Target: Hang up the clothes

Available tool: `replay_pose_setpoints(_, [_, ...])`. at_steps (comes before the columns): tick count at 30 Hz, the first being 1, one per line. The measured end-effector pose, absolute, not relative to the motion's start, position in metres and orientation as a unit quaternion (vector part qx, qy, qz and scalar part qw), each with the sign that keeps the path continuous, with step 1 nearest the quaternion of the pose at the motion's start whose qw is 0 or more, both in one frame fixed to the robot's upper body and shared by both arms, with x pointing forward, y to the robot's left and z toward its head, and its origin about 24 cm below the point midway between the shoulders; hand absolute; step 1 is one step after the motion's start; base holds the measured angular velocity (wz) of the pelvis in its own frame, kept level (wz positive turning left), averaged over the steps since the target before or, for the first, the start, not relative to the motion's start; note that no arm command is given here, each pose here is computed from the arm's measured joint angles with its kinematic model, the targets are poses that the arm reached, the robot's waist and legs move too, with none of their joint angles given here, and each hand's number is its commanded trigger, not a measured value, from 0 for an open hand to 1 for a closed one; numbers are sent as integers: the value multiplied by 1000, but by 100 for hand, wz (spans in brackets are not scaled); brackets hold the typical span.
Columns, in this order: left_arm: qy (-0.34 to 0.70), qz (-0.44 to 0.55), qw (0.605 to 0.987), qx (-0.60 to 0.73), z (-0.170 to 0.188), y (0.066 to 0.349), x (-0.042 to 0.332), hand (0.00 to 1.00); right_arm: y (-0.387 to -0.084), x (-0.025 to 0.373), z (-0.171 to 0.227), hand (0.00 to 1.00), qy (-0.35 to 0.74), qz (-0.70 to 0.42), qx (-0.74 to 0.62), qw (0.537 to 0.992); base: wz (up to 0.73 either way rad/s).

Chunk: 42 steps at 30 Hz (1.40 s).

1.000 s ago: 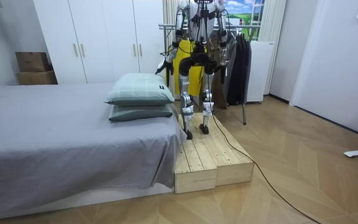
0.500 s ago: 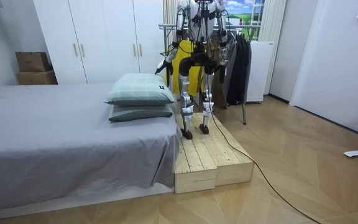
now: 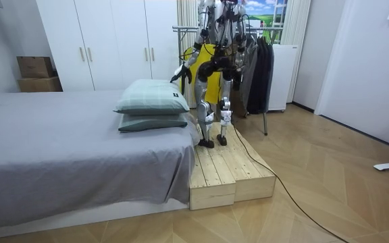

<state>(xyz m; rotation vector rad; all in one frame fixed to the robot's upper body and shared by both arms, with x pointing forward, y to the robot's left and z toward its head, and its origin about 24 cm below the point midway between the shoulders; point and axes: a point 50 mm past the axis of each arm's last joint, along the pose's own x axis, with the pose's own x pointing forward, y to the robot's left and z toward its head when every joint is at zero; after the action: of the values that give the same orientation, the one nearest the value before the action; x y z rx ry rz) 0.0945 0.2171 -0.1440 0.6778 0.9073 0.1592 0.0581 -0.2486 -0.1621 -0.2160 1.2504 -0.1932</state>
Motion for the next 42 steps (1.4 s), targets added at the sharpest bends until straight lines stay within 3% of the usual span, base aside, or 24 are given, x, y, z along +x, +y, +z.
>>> replay_pose_setpoints(13, [400,30,870,287,-142,202,119,0,-246,75,-161,0,577,-58,-157,799,57])
replay_pose_setpoints(18, [349,13,893,284,-132,191,151,0,-243,69,-163,0,582,-70,-155,795,174])
replay_pose_setpoints(24, [354,6,898,262,-133,181,156,0,-230,70,-166,0,579,-67,-151,798,168])
replay_pose_setpoints(32, [365,16,898,244,-137,181,145,0,-220,102,-161,0,545,-3,-192,816,40])
replay_pose_setpoints(42, [369,7,900,231,-138,182,144,0,-225,81,-166,0,575,-25,-174,799,56])
